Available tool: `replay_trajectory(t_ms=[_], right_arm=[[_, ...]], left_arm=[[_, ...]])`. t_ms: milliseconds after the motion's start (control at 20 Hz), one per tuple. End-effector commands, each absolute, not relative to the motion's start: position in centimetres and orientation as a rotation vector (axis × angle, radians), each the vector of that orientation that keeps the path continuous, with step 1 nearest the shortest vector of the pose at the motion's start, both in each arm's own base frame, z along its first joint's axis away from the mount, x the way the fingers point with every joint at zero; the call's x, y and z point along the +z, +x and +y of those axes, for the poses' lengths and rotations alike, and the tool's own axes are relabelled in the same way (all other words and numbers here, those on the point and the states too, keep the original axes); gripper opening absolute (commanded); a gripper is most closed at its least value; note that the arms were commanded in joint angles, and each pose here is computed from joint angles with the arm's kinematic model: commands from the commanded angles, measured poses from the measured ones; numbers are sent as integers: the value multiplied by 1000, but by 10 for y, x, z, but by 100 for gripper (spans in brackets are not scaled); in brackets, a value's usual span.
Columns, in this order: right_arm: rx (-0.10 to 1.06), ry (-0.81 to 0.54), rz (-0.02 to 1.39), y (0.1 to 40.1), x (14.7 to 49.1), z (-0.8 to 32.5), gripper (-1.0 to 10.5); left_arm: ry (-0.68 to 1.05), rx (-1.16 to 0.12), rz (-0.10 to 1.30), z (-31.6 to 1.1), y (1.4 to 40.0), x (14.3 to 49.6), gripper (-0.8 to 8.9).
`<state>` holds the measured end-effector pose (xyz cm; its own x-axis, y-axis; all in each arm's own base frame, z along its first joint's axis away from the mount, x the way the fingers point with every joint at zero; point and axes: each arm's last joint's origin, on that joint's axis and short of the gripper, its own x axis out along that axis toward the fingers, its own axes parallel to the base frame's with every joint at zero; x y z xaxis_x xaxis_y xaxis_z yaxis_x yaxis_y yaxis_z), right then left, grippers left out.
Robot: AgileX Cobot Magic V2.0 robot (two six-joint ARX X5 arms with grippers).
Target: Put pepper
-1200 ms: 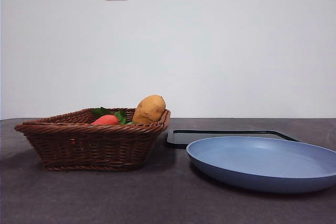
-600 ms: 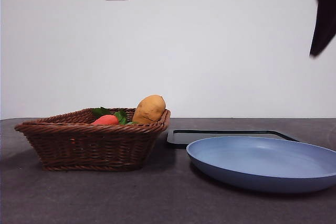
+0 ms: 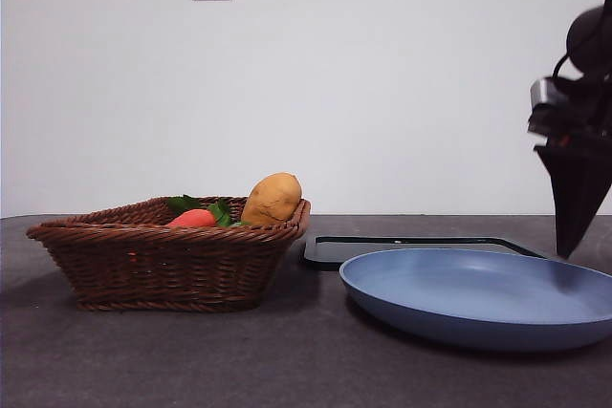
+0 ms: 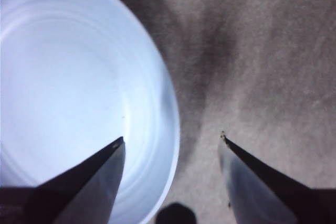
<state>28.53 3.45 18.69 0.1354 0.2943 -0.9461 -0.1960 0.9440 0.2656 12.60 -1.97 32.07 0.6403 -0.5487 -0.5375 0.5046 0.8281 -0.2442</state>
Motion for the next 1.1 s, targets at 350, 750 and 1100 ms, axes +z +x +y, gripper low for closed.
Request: replay_trajectory(t_ms=[350,750,1100], right_arm=[[375,71,1415,298,170,38,215],[378,77,1434,300,161,39,5],[404,125,1379,291,186,39,5]], left_arm=[[-75,-606,616,-20,127,326,395],[-75,-605,616,-20,127,326,395],[-91,-602,620,-22,128,326,395]])
